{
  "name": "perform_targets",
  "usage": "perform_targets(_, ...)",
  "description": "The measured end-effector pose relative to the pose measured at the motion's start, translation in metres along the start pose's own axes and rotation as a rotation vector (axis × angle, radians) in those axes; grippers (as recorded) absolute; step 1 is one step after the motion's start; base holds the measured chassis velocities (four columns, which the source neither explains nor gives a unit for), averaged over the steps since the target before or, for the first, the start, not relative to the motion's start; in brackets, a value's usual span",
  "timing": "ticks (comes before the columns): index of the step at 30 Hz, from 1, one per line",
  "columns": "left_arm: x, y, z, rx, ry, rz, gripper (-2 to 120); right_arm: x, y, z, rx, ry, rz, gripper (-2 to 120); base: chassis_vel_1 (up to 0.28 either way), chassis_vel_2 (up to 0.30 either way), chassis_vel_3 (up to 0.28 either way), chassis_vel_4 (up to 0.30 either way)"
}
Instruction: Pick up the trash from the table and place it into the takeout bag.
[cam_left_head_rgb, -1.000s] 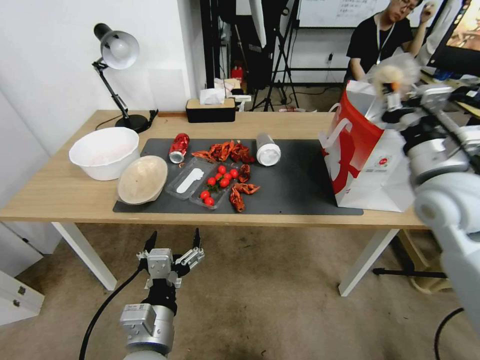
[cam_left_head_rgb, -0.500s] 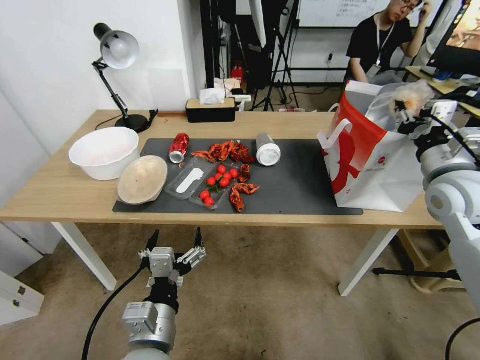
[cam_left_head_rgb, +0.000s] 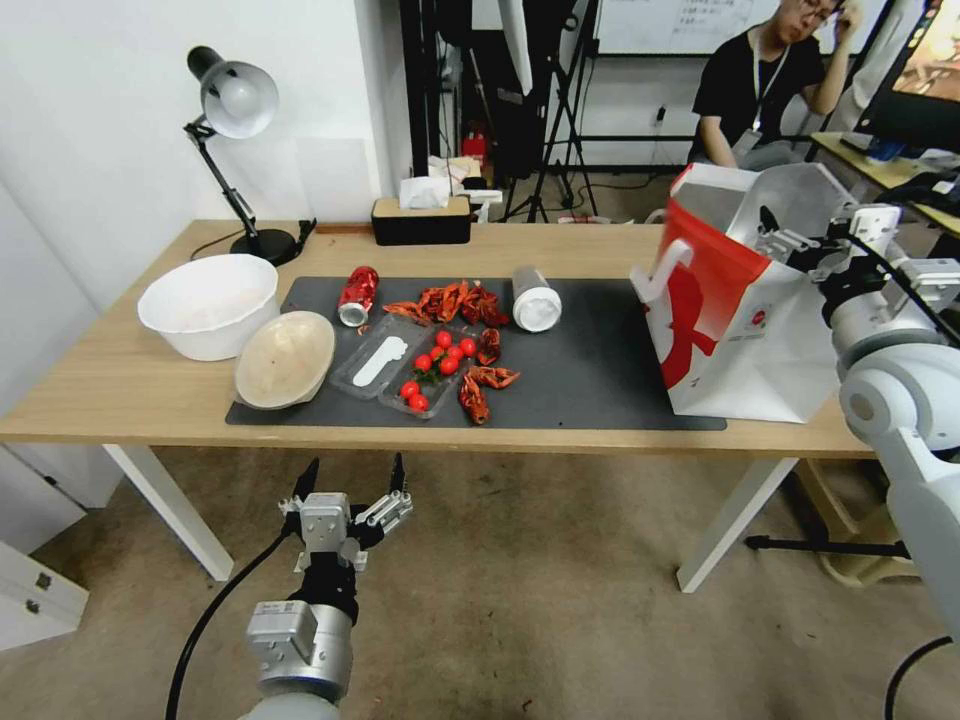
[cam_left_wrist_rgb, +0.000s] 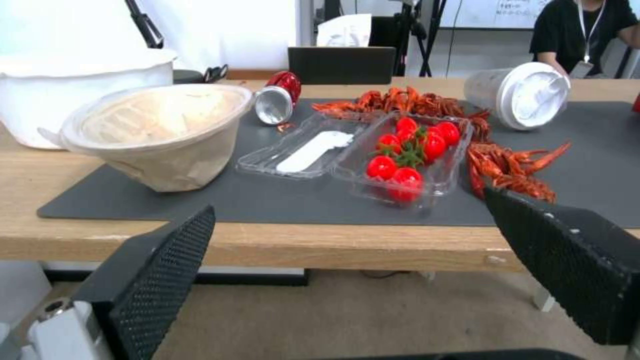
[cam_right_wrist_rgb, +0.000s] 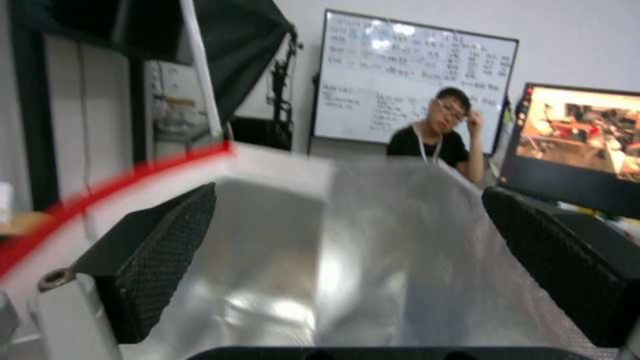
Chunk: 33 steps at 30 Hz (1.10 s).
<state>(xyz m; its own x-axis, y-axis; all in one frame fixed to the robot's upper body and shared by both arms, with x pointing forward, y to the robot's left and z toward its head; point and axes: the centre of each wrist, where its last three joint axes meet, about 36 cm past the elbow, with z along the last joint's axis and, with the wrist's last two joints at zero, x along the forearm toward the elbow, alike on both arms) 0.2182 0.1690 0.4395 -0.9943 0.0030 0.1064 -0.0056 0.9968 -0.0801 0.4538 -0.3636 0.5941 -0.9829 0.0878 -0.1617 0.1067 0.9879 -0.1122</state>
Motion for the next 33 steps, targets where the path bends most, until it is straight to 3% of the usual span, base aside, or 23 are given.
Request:
perform_targets(10,0.002,0.001,-0.002,-0.001,-0.001,-0.002,100,0.036,0.020,-0.038,-0.071,-0.135,-0.082,100,0.000,0.000,0.000,0.000)
perform_targets(24,0.002,0.001,-0.002,-0.001,-0.001,-0.003,100,0.063,0.032,-0.043,-0.108,-0.177,-0.132,100,0.000,0.000,0.000,0.000)
perform_targets(31,0.002,0.002,-0.002,-0.002,-0.003,-0.006,100,0.099,0.050,-0.024,-0.140,-0.225,-0.149,100,0.000,0.000,0.000,0.000)
perform_targets(33,0.002,0.002,-0.002,-0.002,-0.004,-0.008,100,0.129,0.064,0.009,-0.165,-0.293,-0.119,100,0.000,0.000,0.000,0.000)
